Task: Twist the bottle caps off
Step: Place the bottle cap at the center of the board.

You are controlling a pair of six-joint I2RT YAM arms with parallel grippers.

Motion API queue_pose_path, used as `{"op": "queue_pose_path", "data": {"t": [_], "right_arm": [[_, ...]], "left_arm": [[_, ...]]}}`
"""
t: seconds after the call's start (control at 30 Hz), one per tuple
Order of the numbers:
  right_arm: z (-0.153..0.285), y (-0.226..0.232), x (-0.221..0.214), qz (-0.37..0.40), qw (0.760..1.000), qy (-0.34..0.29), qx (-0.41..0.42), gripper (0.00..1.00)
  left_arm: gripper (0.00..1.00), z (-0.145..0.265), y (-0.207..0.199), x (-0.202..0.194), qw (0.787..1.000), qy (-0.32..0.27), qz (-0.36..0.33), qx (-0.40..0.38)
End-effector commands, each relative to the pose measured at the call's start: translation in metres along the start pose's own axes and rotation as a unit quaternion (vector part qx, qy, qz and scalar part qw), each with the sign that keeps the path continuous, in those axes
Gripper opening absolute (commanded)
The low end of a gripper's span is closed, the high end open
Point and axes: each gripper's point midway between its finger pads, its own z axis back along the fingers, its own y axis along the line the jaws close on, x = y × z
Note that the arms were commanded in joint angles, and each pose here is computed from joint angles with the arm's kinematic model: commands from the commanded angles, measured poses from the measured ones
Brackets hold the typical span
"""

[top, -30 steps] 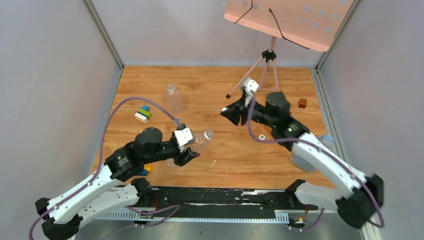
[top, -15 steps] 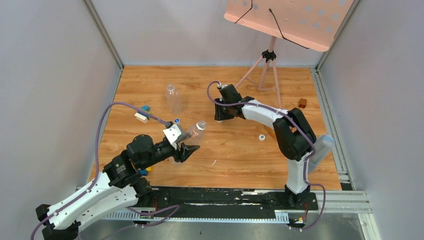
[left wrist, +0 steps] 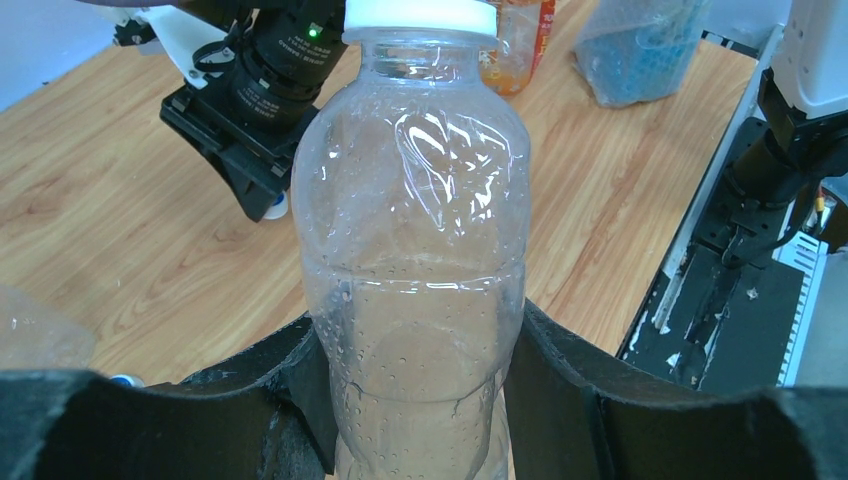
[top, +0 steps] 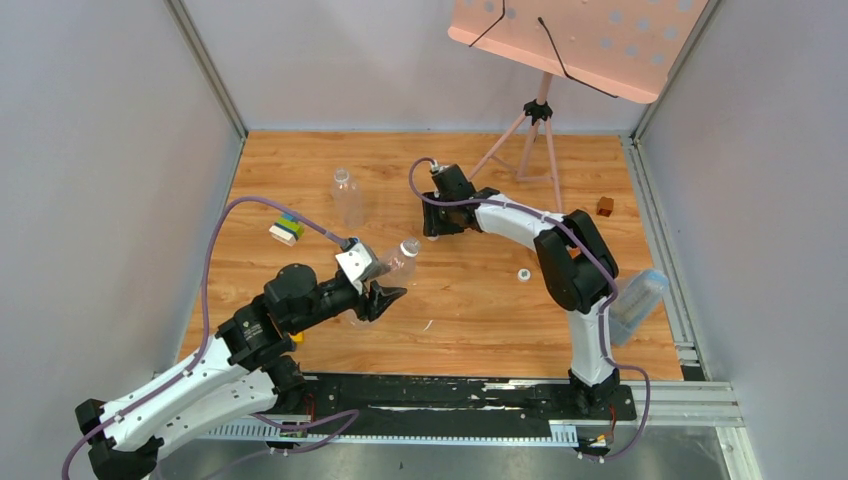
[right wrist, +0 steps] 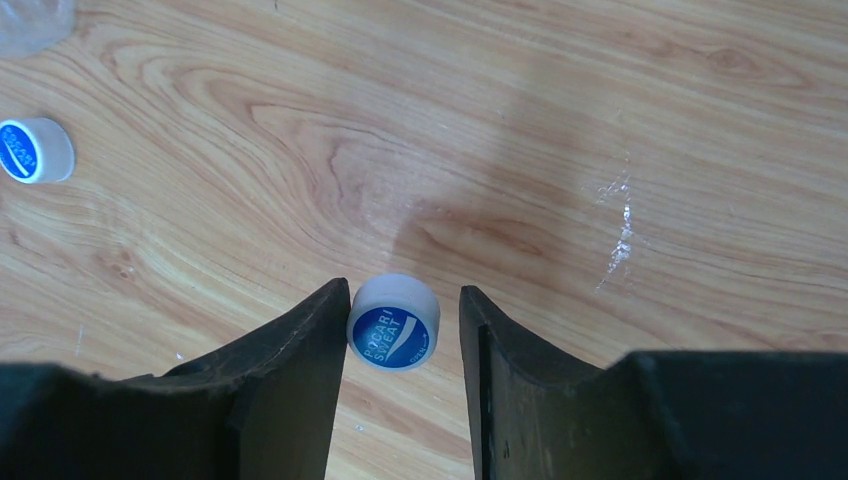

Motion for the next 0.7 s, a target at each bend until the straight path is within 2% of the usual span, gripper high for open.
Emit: {"op": "queue_pose_path", "data": {"t": [0.0, 0.3, 0.33, 0.43, 0.47, 0.57, 0.67], "right_arm": [[0.0024, 0.0094, 0.0138, 0.002, 1.0, -0.012, 0.01, 0.46], [0.0035, 0.0069, 0.0146, 0.018, 1.0, -0.005, 0.003, 0.49], [0.0043, 0.0072, 0.0145, 0.021, 1.0, -0.003, 0.004, 0.51], [0.0038, 0.0109, 0.0124, 0.035, 0.999, 0.005, 0.017, 0.68], [0.0023, 0.0155, 0.0098, 0.046, 0.998, 0.015, 0.033, 0.71], [0.0007, 0.0086, 0.0064, 0.045, 0.998, 0.033, 0.001, 0.7], [0.0072, 0.0109, 0.01, 0.041, 0.999, 0.022, 0.007, 0.7]], "left_arm": [[0.0, -0.0007, 0.0031, 0.0171, 0.999, -0.031, 0.004, 0.009], [0.01, -0.0028, 0.0072, 0.0114, 0.999, -0.025, 0.007, 0.021], [0.01, -0.003, 0.0076, 0.0124, 0.999, -0.026, 0.006, 0.022], [0.01, -0.0033, 0.0086, 0.0132, 0.999, -0.03, 0.006, 0.024], [0.02, -0.0034, 0.0092, 0.0146, 0.999, -0.033, 0.007, 0.026], [0.02, -0.0037, 0.0096, 0.0138, 0.999, -0.034, 0.007, 0.027], [0.02, -0.0034, 0.0112, 0.0124, 0.999, -0.033, 0.008, 0.032]]}}
